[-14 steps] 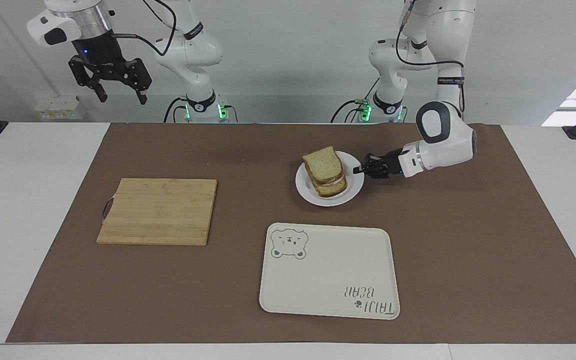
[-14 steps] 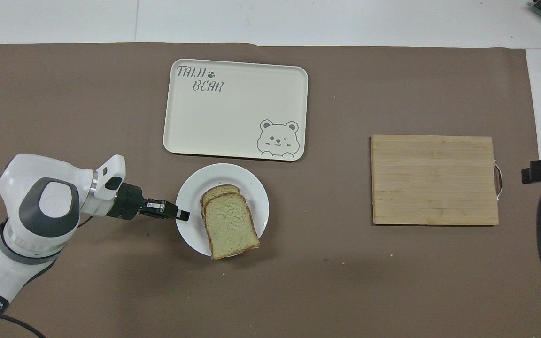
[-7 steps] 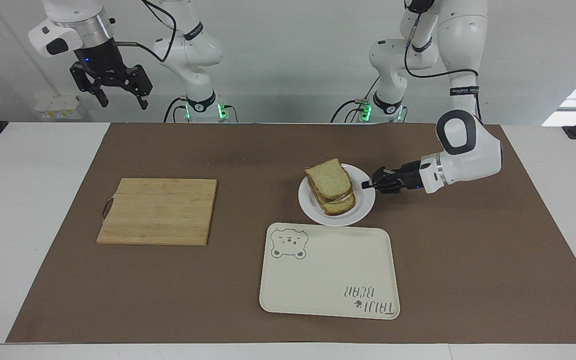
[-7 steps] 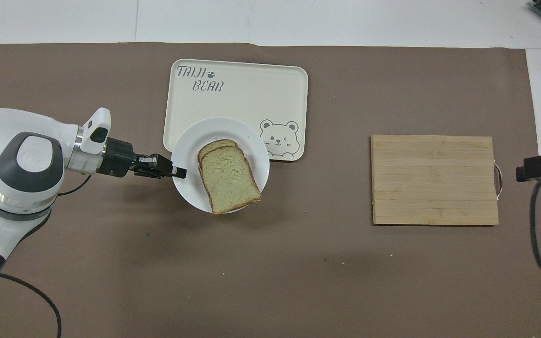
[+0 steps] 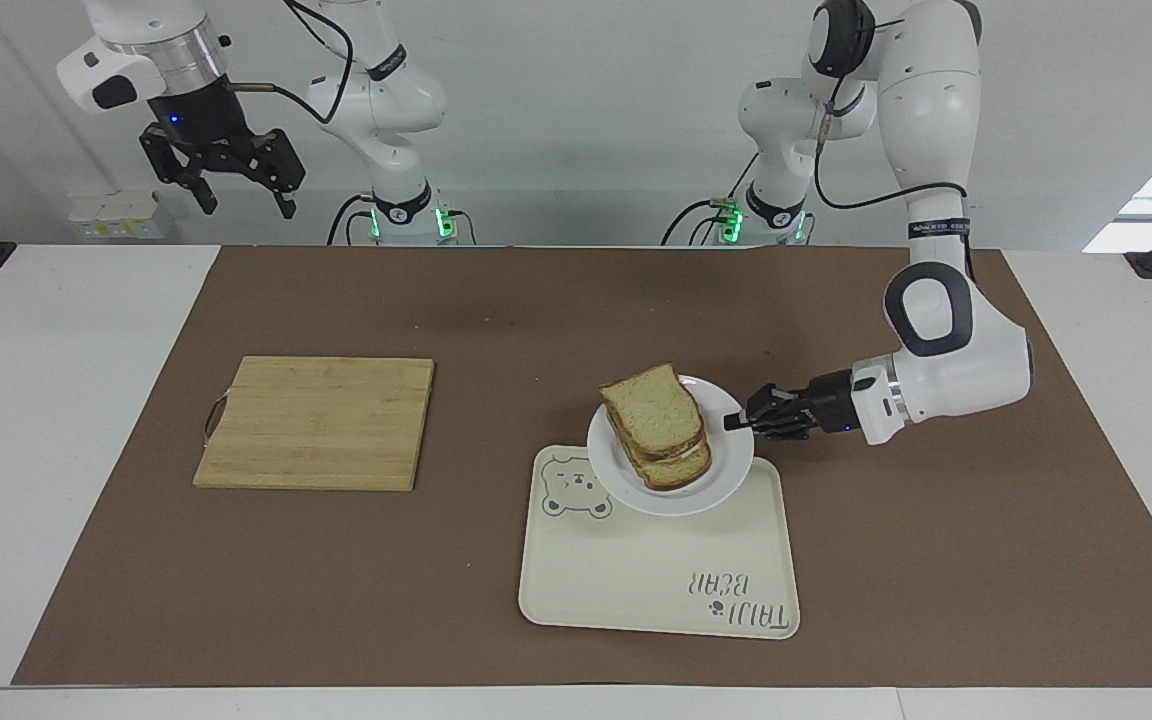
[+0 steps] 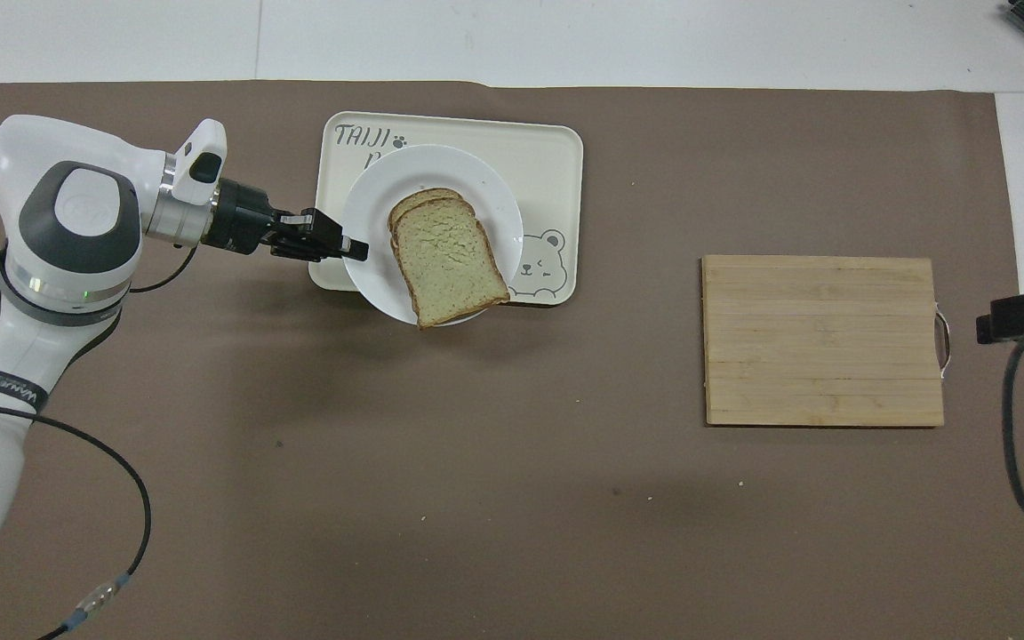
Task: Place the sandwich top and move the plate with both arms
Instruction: 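Slide the plate with the left gripper onto the bear tray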
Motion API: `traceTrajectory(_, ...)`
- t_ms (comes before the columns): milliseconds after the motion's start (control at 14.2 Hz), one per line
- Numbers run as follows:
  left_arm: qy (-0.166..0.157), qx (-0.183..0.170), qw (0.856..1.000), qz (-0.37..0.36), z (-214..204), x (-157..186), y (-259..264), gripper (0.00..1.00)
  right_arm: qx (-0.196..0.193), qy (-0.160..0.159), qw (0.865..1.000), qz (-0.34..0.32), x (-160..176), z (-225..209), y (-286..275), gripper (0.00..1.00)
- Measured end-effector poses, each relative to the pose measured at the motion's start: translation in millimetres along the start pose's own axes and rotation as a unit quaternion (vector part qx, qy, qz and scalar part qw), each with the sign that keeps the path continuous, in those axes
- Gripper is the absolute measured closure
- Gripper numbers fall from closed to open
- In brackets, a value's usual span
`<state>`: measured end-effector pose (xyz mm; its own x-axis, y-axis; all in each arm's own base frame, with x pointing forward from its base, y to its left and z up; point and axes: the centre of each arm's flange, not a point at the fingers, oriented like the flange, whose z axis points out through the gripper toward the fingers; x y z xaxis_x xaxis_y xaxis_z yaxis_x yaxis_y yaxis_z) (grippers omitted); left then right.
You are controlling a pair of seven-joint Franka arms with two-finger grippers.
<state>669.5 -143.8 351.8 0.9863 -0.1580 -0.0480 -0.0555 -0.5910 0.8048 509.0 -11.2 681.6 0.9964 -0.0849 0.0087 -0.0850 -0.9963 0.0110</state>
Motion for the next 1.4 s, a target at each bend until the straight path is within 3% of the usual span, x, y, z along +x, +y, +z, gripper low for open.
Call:
traceTrajectory(421,-0.008,0.007,1.000,0.000,44.4,31.2,-12.5,0.91,0.000,0.000,1.000,0.000,0.0,-0.1,-0.1,0.00)
traceTrajectory(913,0.007,0.064,0.998,0.013,62.5,36.9,-11.7,0.91,0.000,0.000,1.000,0.000,0.0,-0.2,-0.1,0.00)
traceTrajectory(1054,0.021,0.090,0.996,0.011,59.6,40.1,-14.2,0.76,0.000,0.000,1.000,0.000,0.0,-0.2,-0.1,0.00)
traceTrajectory(1405,0.029,0.150,0.988,0.029,42.8,44.1,-18.9,0.17,0.000,0.000,1.000,0.000,0.0,-0.3,-0.1,0.00)
